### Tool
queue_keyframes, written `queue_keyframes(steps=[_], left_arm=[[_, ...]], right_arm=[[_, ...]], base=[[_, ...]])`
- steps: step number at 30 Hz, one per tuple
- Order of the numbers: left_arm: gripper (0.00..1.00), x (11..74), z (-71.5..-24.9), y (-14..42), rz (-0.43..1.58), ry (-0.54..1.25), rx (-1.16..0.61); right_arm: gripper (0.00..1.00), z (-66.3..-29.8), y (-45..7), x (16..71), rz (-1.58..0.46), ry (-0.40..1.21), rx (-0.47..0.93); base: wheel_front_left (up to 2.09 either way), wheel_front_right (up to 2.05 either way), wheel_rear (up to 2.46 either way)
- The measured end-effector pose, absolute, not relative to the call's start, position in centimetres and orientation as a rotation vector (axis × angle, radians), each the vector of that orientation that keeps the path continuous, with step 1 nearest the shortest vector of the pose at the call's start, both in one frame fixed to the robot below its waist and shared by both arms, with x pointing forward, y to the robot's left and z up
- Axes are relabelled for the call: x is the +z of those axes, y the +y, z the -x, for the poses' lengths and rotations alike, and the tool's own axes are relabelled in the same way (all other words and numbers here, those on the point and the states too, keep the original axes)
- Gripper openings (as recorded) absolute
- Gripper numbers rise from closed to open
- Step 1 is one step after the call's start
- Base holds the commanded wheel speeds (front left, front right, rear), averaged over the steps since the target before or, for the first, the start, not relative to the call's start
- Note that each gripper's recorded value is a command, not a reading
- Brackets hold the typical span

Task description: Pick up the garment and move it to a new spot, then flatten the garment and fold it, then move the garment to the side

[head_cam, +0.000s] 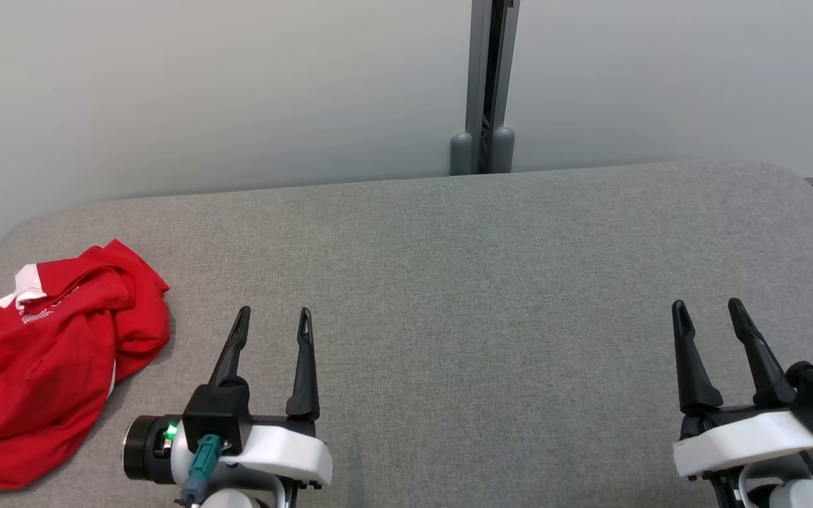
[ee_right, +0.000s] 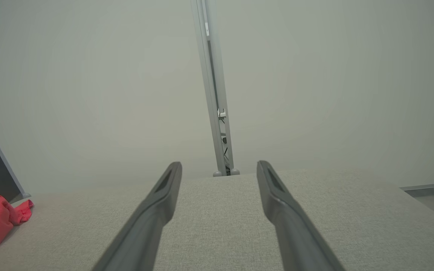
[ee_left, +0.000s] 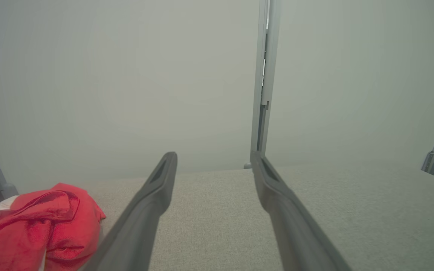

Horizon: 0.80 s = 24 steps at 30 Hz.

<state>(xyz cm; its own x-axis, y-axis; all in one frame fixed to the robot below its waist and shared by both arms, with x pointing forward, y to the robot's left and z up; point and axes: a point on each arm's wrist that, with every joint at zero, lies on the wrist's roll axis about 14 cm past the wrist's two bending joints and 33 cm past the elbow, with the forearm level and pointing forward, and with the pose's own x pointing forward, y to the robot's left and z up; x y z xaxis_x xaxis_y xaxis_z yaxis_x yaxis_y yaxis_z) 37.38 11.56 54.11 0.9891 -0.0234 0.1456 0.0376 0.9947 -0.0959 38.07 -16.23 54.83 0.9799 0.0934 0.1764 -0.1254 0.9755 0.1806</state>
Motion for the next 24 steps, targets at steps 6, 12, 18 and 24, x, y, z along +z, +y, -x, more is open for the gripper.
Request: queue_keyframes(steps=[6,12,18,24], left_arm=[[1.0,53.5,-37.2,10.9,0.1,-0.135,-0.062],[1.0,52.8,-37.0,10.4,0.071,-0.122,-0.085],[1.0,52.8,-36.9,10.1,0.044,-0.13,-0.095],[1.0,52.8,-36.9,10.1,0.046,-0.129,-0.094]], right_arm=[[1.0,-38.0,-16.3,54.7,-0.186,-0.164,0.109],[1.0,-38.0,-16.2,54.5,-0.15,-0.155,0.112],[1.0,-38.0,-16.2,54.4,-0.127,-0.153,0.115],[1.0,-38.0,-16.3,54.4,-0.128,-0.152,0.112]], base=[[0.0,0.0,0.0],[0.0,0.0,0.0],[0.0,0.0,0.0],[0.0,0.0,0.0]])
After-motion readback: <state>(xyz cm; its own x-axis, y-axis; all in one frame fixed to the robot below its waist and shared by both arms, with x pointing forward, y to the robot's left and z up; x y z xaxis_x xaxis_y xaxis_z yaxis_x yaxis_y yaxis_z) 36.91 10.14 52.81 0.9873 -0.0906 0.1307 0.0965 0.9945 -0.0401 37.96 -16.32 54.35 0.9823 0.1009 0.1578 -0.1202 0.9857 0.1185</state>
